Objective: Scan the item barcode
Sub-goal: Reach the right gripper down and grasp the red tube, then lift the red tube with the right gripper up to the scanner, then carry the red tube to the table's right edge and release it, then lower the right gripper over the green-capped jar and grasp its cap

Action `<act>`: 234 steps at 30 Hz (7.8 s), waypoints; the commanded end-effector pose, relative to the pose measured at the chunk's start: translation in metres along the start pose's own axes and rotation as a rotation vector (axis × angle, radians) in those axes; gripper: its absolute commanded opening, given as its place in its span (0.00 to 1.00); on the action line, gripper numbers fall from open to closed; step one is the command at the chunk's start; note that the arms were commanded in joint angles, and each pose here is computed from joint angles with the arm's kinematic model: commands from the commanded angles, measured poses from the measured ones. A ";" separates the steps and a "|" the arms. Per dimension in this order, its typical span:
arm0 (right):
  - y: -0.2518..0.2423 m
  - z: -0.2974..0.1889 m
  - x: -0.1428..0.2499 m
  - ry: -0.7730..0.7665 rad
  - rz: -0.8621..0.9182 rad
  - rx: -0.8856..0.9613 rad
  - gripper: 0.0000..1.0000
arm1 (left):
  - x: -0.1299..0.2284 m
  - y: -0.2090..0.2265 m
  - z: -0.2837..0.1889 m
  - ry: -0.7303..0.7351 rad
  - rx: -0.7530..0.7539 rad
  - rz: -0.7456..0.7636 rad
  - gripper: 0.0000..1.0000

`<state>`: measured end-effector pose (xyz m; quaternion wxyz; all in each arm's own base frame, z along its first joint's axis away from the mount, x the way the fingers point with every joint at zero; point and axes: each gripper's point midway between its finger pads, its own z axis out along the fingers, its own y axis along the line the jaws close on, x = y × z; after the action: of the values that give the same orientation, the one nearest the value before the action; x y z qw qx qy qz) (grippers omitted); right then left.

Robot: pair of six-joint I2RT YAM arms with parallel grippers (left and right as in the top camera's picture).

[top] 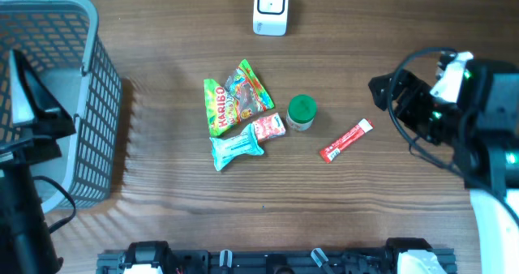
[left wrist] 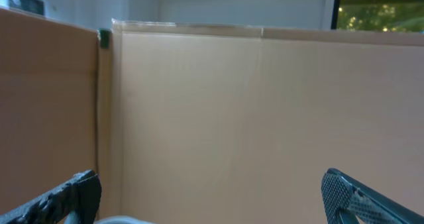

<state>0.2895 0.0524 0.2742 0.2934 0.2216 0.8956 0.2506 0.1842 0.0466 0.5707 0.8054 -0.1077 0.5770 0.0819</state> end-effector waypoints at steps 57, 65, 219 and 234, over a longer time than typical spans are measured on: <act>-0.237 0.196 0.170 0.512 0.587 1.058 0.04 | -0.028 0.011 -0.061 -0.127 0.037 -0.191 1.00; -0.167 0.166 0.114 0.473 0.612 0.894 0.04 | -0.035 0.011 -0.062 -0.153 0.040 -0.198 1.00; -0.049 0.044 -0.206 -0.209 0.110 -0.107 1.00 | 0.269 -0.007 -0.079 0.241 0.129 -0.207 1.00; 0.012 0.120 0.019 0.341 0.221 0.343 0.94 | 0.361 -0.008 -0.075 0.367 0.104 -0.231 1.00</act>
<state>0.3635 0.1188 0.2031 0.0845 0.2254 0.9460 0.2173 0.2305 0.0226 0.2179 0.7015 -0.1419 0.6963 -0.0539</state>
